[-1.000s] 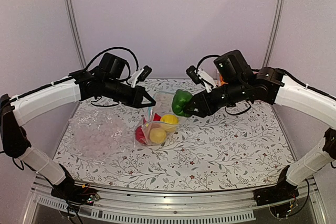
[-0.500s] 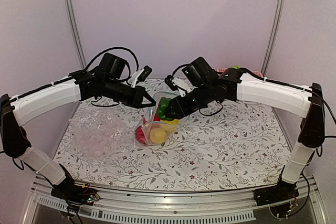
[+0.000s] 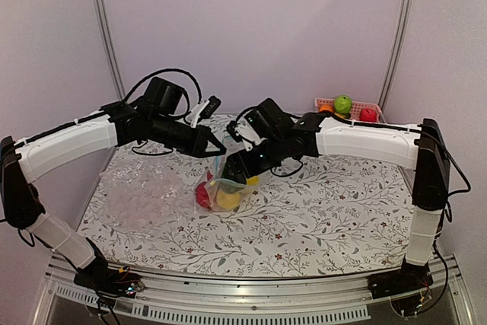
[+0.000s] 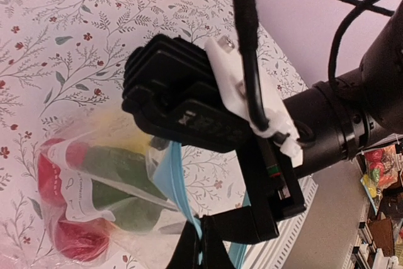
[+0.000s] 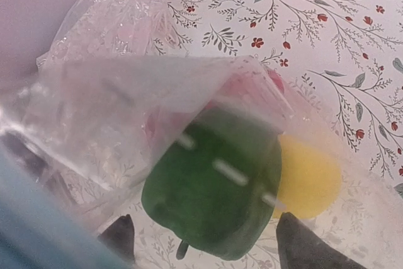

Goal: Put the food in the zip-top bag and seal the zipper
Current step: Place the fake vegetable in the zipper food storage bag, then pick up the fake fruit from the bin.

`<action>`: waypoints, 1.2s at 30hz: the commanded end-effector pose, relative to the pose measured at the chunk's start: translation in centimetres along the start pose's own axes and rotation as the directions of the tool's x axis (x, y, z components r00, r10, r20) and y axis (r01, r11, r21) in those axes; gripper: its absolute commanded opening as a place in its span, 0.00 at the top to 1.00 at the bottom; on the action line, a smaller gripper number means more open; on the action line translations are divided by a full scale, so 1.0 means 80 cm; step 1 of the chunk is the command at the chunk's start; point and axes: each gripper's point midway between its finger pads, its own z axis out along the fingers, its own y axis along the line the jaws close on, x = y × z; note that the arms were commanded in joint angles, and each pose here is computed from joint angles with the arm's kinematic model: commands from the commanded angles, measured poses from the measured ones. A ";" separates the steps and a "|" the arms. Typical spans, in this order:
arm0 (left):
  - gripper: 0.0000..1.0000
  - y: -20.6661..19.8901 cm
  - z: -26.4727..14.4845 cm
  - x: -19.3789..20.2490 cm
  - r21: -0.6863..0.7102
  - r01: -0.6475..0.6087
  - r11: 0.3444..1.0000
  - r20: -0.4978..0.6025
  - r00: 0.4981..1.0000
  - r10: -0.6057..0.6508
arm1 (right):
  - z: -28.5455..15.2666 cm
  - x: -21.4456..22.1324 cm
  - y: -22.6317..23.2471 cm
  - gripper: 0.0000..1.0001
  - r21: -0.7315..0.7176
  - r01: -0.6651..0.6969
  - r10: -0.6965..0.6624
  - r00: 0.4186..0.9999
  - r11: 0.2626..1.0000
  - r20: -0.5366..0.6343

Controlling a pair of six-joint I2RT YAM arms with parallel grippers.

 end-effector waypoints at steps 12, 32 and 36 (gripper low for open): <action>1.00 -0.001 0.000 0.001 -0.021 -0.024 0.999 0.002 1.000 0.024 | -0.053 -0.014 0.002 0.15 0.025 0.034 -0.036 0.992 0.999 0.120; 1.00 -0.005 -0.002 0.000 -0.010 -0.025 1.000 0.005 1.000 0.025 | -0.201 -0.027 -0.038 0.11 0.204 -0.017 -0.051 0.945 0.979 0.324; 1.00 -0.005 -0.002 0.000 -0.012 -0.024 1.000 0.004 1.000 0.025 | -0.213 -0.033 -0.054 0.11 0.275 -0.052 -0.045 0.942 0.960 0.333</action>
